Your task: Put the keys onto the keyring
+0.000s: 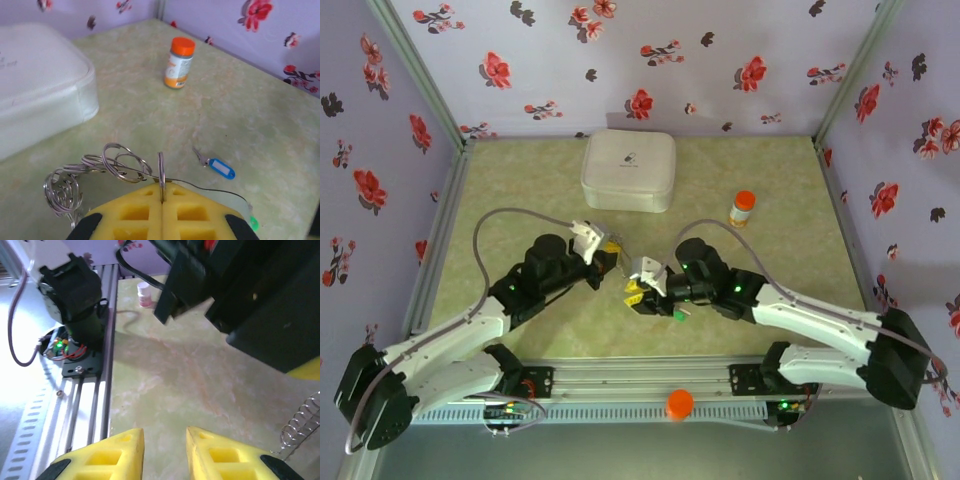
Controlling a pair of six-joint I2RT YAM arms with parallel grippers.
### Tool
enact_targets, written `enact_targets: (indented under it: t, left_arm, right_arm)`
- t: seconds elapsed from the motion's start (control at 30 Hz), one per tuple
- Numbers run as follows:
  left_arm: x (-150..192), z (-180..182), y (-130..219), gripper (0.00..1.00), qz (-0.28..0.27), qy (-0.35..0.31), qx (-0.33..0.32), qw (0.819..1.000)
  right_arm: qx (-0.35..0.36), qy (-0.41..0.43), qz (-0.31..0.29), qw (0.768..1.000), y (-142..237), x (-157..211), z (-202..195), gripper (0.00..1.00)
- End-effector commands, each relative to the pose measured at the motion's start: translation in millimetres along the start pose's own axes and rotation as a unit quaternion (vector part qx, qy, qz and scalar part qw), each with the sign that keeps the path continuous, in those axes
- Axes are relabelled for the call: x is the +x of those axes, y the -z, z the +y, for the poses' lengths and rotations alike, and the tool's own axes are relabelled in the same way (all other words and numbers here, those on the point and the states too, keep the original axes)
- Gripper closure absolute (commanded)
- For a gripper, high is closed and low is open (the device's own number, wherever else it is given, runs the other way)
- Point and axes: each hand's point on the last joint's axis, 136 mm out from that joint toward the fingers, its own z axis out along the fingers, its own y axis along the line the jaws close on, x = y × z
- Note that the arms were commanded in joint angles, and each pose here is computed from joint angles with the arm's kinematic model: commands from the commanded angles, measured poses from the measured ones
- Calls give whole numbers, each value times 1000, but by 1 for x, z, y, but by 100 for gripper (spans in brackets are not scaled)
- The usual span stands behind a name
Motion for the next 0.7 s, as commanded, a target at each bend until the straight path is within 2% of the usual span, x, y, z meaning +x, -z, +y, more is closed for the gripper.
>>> enact_targets:
  t: [0.0,0.13,0.27,0.37,0.47,0.57,0.67]
  left_arm:
    - [1,8,7,100,44,92,-44,994]
    - [4,8,17,100,100,133,-67,984]
    - [10,7,29,100,174,164,-91,967]
    - [16,4,33,100,233,198,-107,946]
    - [16,-3,36,100,268,240,-112,926]
    - [15,-10,38,100,290,295,-116,903]
    - [14,-18,39,100,297,377,-110,870]
  right_arm:
    - [43,0,-50,998,-11,-22,-18,71]
    - [122,-13,-67,990,-20,-13,-49,73]
    - [166,-11,-73,983,-20,-6,-65,73]
    - [174,1,-82,981,-19,-6,-67,74]
    - [175,23,-90,980,-18,-10,-66,74]
    - [177,47,-97,978,-17,-14,-65,74]
    - [171,70,-100,978,-18,-17,-62,74]
